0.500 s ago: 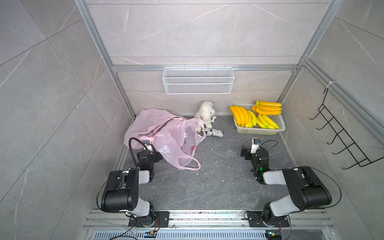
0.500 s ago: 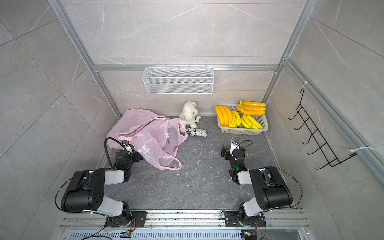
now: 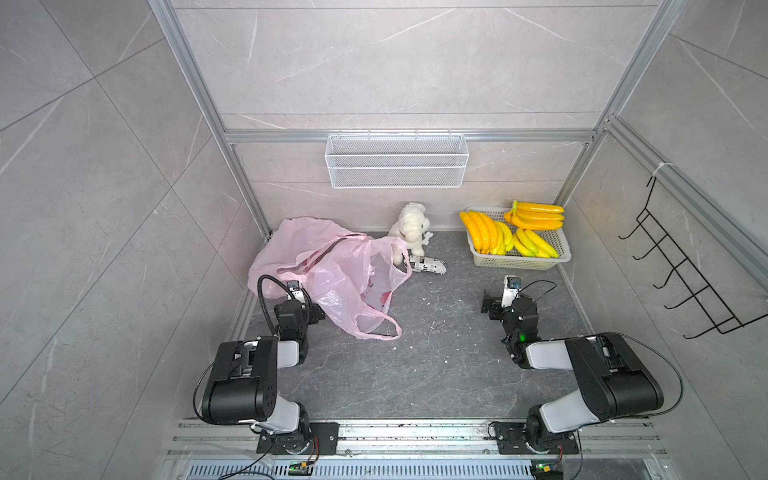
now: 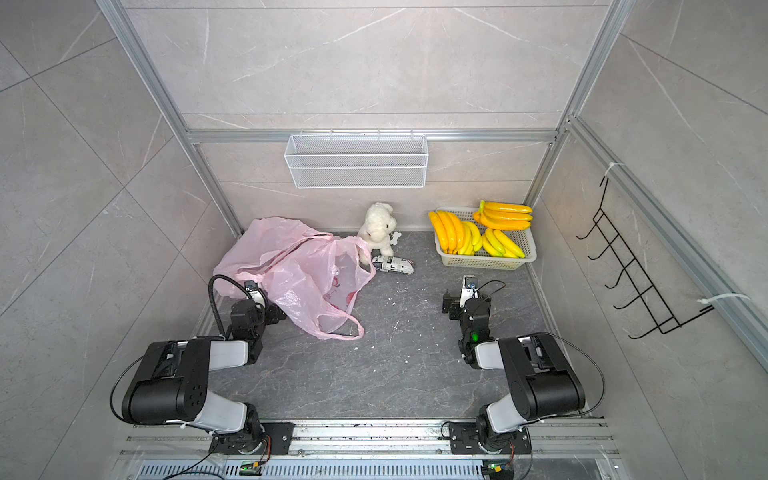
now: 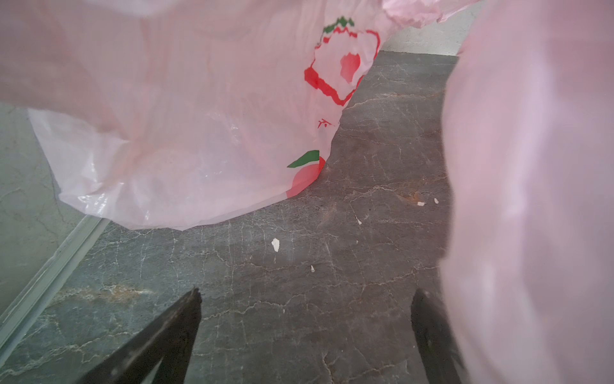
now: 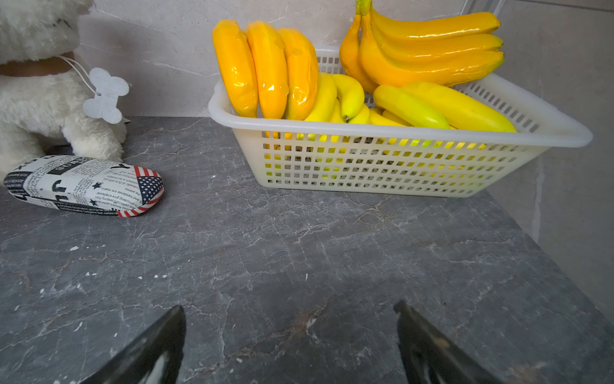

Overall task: Place the banana into a plastic bag & tie a knot
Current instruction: Open the plastic bag at the center of the board.

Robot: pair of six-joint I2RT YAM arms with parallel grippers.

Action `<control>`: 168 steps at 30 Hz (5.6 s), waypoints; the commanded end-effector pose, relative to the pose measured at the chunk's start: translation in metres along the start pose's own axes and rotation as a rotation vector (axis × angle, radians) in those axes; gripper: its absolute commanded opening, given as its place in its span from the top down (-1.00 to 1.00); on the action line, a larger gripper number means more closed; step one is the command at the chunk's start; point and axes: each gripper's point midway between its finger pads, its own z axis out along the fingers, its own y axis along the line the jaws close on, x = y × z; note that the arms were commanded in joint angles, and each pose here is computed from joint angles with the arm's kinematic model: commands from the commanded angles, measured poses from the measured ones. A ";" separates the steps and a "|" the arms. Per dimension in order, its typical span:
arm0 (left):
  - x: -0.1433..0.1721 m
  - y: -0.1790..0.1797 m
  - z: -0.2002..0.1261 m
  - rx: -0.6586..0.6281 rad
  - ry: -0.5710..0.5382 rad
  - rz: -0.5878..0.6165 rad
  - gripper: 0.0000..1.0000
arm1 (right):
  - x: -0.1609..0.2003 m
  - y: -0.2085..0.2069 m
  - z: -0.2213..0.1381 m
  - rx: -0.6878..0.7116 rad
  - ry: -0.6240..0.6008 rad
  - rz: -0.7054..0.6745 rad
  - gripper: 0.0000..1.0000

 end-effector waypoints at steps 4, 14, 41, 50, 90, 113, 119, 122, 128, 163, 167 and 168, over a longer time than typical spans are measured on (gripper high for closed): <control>-0.011 0.002 0.000 -0.011 -0.049 -0.015 -1.00 | 0.004 -0.003 0.000 0.014 0.009 -0.004 -0.98; -0.025 0.001 -0.018 -0.038 -0.109 0.009 -1.00 | 0.005 -0.003 -0.001 0.014 0.006 -0.006 -0.99; -0.110 0.012 -0.194 -0.028 -0.083 -0.613 -0.99 | -0.072 0.049 -0.075 -0.251 0.305 0.422 -0.99; -0.077 -0.064 -0.196 0.004 0.342 -0.288 -0.99 | -0.075 0.104 -0.092 -0.453 0.380 0.349 -0.99; 0.113 -0.205 -0.105 -0.077 0.828 -0.053 0.42 | -0.049 0.190 -0.132 -0.663 0.369 0.102 -0.99; 0.035 -0.293 -0.210 0.553 0.171 0.126 1.00 | 0.003 0.234 -0.112 -0.666 0.603 0.392 -0.81; 0.037 -0.302 -0.231 0.638 0.103 0.141 1.00 | 0.041 0.248 -0.097 -0.649 0.691 0.449 -0.69; 0.040 -0.301 -0.238 0.656 0.091 0.137 1.00 | 0.051 0.252 -0.090 -0.638 0.704 0.457 -0.62; 0.045 -0.299 -0.249 0.686 0.085 0.145 1.00 | 0.066 0.262 -0.079 -0.630 0.735 0.455 -0.26; -0.103 -0.187 -0.250 0.470 0.298 -0.338 -0.93 | -0.078 0.301 -0.171 -0.752 0.204 -0.037 1.00; -0.107 -0.220 -0.234 0.524 0.323 -0.364 -0.93 | -0.076 0.306 -0.178 -0.761 0.199 -0.049 1.00; -0.106 -0.227 -0.228 0.525 0.338 -0.369 -0.93 | -0.076 0.306 -0.179 -0.763 0.199 -0.051 1.00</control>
